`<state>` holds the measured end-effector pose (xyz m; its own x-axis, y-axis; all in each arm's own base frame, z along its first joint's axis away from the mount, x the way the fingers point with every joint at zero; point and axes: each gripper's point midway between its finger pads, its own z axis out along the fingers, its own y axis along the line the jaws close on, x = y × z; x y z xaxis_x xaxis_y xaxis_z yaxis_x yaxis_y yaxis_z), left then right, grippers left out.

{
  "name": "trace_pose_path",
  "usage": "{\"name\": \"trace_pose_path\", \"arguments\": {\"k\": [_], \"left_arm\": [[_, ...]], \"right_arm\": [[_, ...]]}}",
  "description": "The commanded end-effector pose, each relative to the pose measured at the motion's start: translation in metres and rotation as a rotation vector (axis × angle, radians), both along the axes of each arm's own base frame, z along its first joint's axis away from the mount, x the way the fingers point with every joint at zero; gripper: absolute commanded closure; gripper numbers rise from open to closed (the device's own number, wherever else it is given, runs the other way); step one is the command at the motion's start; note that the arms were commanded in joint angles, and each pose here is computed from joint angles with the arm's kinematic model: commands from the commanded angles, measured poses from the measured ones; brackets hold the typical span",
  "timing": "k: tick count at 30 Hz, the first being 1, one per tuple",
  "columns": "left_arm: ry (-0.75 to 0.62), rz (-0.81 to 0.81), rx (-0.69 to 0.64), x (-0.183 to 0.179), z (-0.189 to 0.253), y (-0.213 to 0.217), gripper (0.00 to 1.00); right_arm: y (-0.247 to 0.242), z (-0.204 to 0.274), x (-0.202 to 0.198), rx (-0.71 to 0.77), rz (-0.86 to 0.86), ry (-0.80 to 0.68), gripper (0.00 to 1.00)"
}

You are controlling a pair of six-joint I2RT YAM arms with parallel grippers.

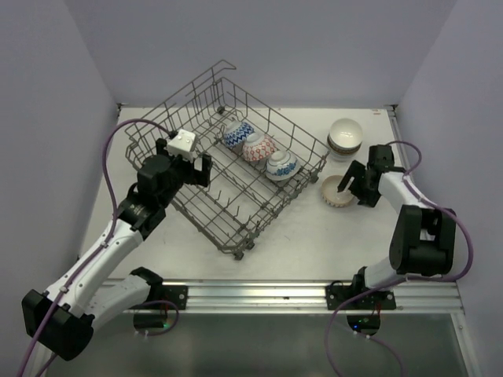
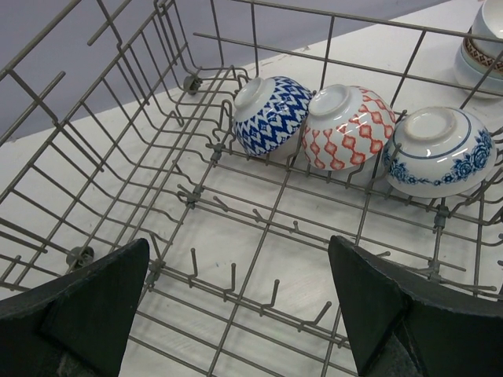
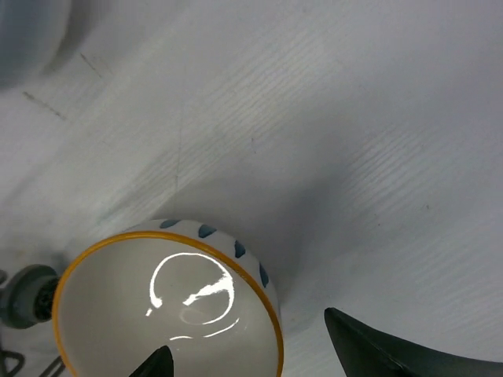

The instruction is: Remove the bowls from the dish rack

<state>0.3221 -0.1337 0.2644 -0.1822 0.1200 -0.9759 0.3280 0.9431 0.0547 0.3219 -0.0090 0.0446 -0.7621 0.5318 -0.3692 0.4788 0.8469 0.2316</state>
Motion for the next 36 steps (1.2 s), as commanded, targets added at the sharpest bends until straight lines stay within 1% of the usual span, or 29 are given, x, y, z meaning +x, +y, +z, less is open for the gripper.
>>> {"name": "trace_pose_path", "arguments": {"k": [1,2,3,4,5,7,8,10,11,12,13,15,19,21,22,23,24,25,26,27,29,31,32,33,36], "left_arm": [[-0.032,-0.036,0.038,0.001,0.002,-0.004,0.0],[-0.035,-0.048,0.036,0.001,0.003,-0.006,0.0],[-0.033,-0.054,0.036,0.001,0.002,-0.007,0.0],[-0.031,-0.06,0.035,0.001,0.0,-0.008,0.0],[-0.031,-0.06,0.034,0.002,0.0,-0.008,0.0],[-0.024,-0.055,0.033,0.003,-0.003,-0.008,0.0],[-0.018,-0.053,0.036,0.004,-0.006,-0.008,0.0],[-0.009,-0.059,0.037,0.004,-0.009,-0.01,0.0],[-0.008,-0.071,0.035,0.004,-0.01,-0.013,0.0],[0.003,-0.08,0.038,0.005,-0.015,-0.015,0.0],[0.009,-0.087,0.041,0.005,-0.017,-0.016,0.0],[0.007,-0.116,0.061,0.006,-0.021,-0.021,0.0],[-0.02,-0.206,0.093,0.008,-0.014,-0.037,0.0],[0.012,-0.27,0.15,0.016,-0.018,-0.049,0.0],[-0.013,-0.265,0.147,0.025,0.006,-0.053,0.0],[0.005,-0.24,0.169,0.033,0.005,-0.05,0.0],[0.052,-0.244,0.22,0.042,-0.011,-0.052,0.0],[0.024,-0.227,0.236,0.054,0.006,-0.053,0.0],[0.032,-0.227,0.255,0.06,0.004,-0.055,0.0],[0.051,-0.213,0.305,0.073,-0.007,-0.055,0.0],[0.052,-0.194,0.36,0.095,-0.01,-0.057,0.0],[0.052,-0.223,0.445,0.107,-0.018,-0.06,0.0],[0.097,-0.266,0.489,0.113,-0.03,-0.066,0.0],[0.105,-0.311,0.559,0.116,-0.039,-0.067,0.0],[0.117,-0.325,0.672,0.127,-0.058,-0.061,0.0]], "right_arm": [[-0.003,0.061,0.019,-0.019,0.006,-0.15,0.18],[-0.006,0.081,0.019,-0.039,-0.004,-0.188,0.15],[-0.008,0.09,0.018,-0.053,-0.004,-0.205,0.14],[-0.009,0.098,0.018,-0.063,-0.001,-0.226,0.14],[-0.007,0.115,0.016,-0.062,0.008,-0.278,0.14],[-0.006,0.129,0.012,-0.074,0.028,-0.341,0.14],[-0.004,0.14,0.007,-0.078,0.038,-0.406,0.15],[0.002,0.148,0.002,-0.074,0.07,-0.476,0.15],[0.008,0.145,0.001,-0.054,0.097,-0.512,0.16],[0.02,0.155,-0.002,-0.016,0.14,-0.569,0.16],[0.025,0.158,-0.003,0.005,0.161,-0.592,0.16],[0.036,0.164,-0.006,0.048,0.207,-0.633,0.17],[0.045,0.168,-0.008,0.082,0.239,-0.652,0.17],[0.049,0.168,-0.008,0.096,0.249,-0.663,0.17],[0.049,0.17,-0.008,0.099,0.252,-0.672,0.17],[0.051,0.17,-0.008,0.105,0.254,-0.681,0.17],[0.051,0.17,-0.009,0.11,0.253,-0.684,0.17],[0.053,0.172,-0.009,0.116,0.259,-0.696,0.17],[0.055,0.172,-0.009,0.125,0.262,-0.695,0.17],[0.056,0.172,-0.01,0.131,0.265,-0.696,0.17],[0.057,0.173,-0.011,0.139,0.268,-0.699,0.17],[0.058,0.173,-0.012,0.14,0.267,-0.7,0.17],[0.059,0.175,-0.013,0.14,0.27,-0.707,0.17],[0.061,0.175,-0.013,0.144,0.276,-0.705,0.17],[0.067,0.172,-0.015,0.15,0.297,-0.695,0.17]]}}
